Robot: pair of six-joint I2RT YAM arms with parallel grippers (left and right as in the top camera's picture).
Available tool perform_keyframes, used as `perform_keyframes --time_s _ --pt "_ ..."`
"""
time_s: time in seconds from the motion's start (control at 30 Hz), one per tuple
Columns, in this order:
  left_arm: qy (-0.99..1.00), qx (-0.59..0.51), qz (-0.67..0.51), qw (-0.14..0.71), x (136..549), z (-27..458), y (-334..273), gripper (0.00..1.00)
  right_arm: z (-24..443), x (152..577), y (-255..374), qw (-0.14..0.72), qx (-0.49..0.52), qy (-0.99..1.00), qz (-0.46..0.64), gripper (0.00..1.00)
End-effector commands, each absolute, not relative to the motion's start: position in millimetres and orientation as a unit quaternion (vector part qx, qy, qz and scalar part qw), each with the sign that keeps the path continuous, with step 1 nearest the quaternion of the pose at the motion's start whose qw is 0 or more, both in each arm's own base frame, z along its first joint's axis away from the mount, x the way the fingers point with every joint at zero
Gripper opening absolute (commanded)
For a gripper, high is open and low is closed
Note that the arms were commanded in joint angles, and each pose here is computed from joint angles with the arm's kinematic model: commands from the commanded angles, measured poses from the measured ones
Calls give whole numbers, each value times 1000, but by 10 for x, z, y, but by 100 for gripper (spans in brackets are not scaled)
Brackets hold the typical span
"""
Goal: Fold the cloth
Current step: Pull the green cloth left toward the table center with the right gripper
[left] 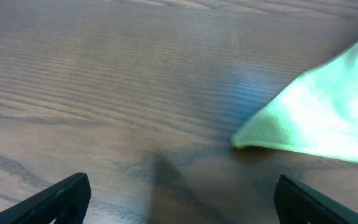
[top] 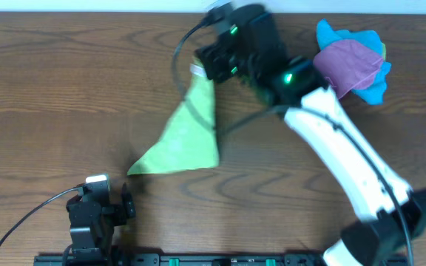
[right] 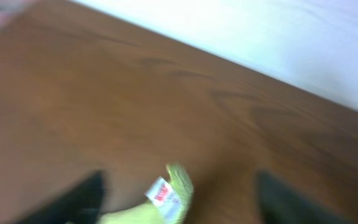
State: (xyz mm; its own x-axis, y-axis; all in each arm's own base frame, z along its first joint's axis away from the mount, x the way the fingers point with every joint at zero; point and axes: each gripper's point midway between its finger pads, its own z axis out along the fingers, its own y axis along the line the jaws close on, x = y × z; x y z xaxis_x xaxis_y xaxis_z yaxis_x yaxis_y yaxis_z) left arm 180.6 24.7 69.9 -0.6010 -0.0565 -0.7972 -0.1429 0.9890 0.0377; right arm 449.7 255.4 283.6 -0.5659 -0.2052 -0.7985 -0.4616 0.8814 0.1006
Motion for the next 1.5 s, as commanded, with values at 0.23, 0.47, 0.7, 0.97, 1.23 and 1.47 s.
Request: perform_keyframes --time_s 0.23,0.47,0.7,0.97,1.23,1.47 --pt "893 -38 6 448 1849 661 88 95 2944 4263 2258 375 -126 897 196 99" --pt "862 -63 -19 502 1993 978 62 95 2256 3873 2219 217 -126 947 202 99" --pt "872 -109 -87 469 2009 1421 -71 96 1813 3728 2240 145 -117 951 246 98" --pt "930 -106 -151 319 2303 1691 -339 95 1357 3439 2159 55 -80 935 340 96" --pt "940 -155 -246 181 2482 1360 -657 95 854 3129 2233 -3 -29 926 377 76" --pt "933 -191 -284 107 2474 1167 -796 95 525 2933 2197 -26 1 927 374 75"
